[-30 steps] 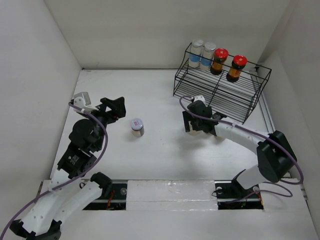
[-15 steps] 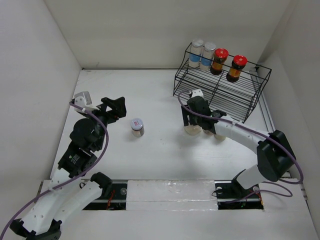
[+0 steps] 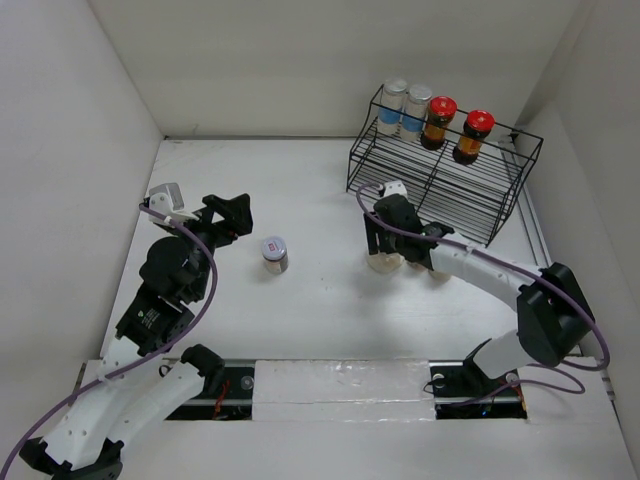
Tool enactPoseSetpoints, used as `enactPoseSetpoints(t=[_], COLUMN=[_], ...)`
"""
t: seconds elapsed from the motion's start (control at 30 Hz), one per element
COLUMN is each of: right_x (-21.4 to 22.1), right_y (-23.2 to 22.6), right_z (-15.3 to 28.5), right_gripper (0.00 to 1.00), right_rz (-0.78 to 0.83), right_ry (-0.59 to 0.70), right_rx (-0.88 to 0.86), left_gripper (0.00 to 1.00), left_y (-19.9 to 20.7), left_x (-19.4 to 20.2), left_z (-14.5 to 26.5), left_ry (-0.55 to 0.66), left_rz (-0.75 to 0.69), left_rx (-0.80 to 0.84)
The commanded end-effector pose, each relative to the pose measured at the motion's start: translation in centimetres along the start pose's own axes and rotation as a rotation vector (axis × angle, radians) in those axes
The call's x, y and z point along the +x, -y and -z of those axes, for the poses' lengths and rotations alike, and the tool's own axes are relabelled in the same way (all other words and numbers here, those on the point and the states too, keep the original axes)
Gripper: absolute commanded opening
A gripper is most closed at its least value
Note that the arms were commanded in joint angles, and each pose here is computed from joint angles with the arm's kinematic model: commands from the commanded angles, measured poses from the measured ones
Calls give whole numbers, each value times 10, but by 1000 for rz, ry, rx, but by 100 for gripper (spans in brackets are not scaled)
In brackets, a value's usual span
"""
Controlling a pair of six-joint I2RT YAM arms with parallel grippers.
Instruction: Organize the condiment bottles
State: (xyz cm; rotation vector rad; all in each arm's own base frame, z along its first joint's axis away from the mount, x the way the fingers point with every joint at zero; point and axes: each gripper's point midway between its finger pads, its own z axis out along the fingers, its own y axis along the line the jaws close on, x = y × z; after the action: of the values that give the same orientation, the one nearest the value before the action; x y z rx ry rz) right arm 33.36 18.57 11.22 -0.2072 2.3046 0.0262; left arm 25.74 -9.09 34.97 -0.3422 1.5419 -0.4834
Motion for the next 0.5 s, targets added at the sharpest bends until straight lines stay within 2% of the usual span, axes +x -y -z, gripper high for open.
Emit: enactPoseSetpoints(t=[0.0,0.07,0.33,0.43,0.47], right_x=[-39,-58,-204,-249,-254], right_y=[-12,-16,-33,-26,-26], right_z=[25,33,101,110,100], right_gripper=[49,49,48,48,48], right_rz=[-50,-61,-91,-104,-92], right_ry=[116,162,500,585,581], right_rx=[-64,-90,-199,-197,-190], left_gripper=[86,86,86,86,86], left_y=[9,9,9,9,9], left_x=[-12,-12,-14,-14,-14], left_z=[0,0,2,2,2], left_ry=[32,32,39,39,39], left_rz=[13,13,17,17,17], left_rx=[32,32,36,36,36])
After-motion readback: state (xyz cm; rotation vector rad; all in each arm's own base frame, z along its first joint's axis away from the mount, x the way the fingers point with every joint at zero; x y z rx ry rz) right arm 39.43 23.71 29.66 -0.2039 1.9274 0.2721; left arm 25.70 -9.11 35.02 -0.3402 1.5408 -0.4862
